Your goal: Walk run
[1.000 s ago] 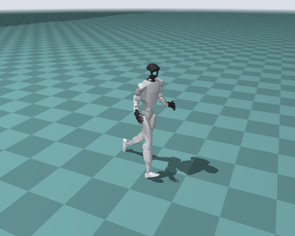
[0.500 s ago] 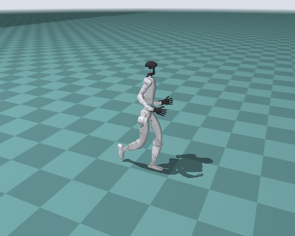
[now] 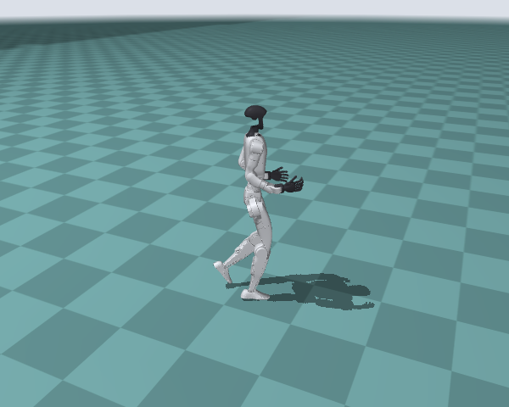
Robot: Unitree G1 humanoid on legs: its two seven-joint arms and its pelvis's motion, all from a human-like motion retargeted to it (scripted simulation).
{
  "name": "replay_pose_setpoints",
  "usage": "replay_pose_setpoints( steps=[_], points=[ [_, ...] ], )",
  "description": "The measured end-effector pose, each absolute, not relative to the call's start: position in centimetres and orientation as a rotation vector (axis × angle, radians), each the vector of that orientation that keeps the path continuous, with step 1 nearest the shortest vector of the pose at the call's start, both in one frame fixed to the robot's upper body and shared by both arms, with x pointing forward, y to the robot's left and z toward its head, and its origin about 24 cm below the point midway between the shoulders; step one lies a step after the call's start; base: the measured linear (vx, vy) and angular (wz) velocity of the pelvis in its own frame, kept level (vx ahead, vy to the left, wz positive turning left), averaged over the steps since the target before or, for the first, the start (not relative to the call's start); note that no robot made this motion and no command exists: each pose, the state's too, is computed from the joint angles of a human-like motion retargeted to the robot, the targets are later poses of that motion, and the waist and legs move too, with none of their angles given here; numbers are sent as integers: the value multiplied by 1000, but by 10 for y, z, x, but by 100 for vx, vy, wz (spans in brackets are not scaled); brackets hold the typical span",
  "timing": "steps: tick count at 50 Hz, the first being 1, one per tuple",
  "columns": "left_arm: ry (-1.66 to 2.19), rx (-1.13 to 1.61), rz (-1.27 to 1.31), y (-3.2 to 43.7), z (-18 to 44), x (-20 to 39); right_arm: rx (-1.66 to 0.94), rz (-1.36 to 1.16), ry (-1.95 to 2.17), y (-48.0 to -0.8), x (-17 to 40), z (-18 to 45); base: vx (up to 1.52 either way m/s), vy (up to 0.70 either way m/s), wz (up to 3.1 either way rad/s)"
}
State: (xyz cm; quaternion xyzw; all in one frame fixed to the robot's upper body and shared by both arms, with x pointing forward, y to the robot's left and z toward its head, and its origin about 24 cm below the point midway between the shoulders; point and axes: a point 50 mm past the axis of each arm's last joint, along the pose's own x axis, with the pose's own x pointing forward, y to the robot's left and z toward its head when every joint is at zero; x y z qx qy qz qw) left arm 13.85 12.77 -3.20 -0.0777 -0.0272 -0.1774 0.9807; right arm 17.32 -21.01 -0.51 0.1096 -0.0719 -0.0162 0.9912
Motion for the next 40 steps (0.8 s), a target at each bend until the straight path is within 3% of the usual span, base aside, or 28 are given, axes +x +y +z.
replay_pose_setpoints(
  steps=[5,13,18,22,27,35,40],
  points=[
    [85,-133,-357,139,-50,109,263,20,-341,-206,190,29,143,-15,68],
    [38,36,-370,176,-36,129,-11,248,-322,-197,196,49,143,-60,57],
    [-130,32,-244,178,-17,165,-56,311,-63,-182,176,-2,177,-27,80],
    [-266,-203,-265,125,6,198,-6,256,186,-188,141,-48,117,22,76],
    [-393,-288,-348,99,37,213,-22,87,320,-210,90,-64,93,3,221],
    [-436,86,-748,96,49,221,7,-166,301,-214,67,-63,101,-49,174],
    [-160,268,-787,125,-13,197,104,-102,273,-200,98,-70,111,-64,80]
  ],
)
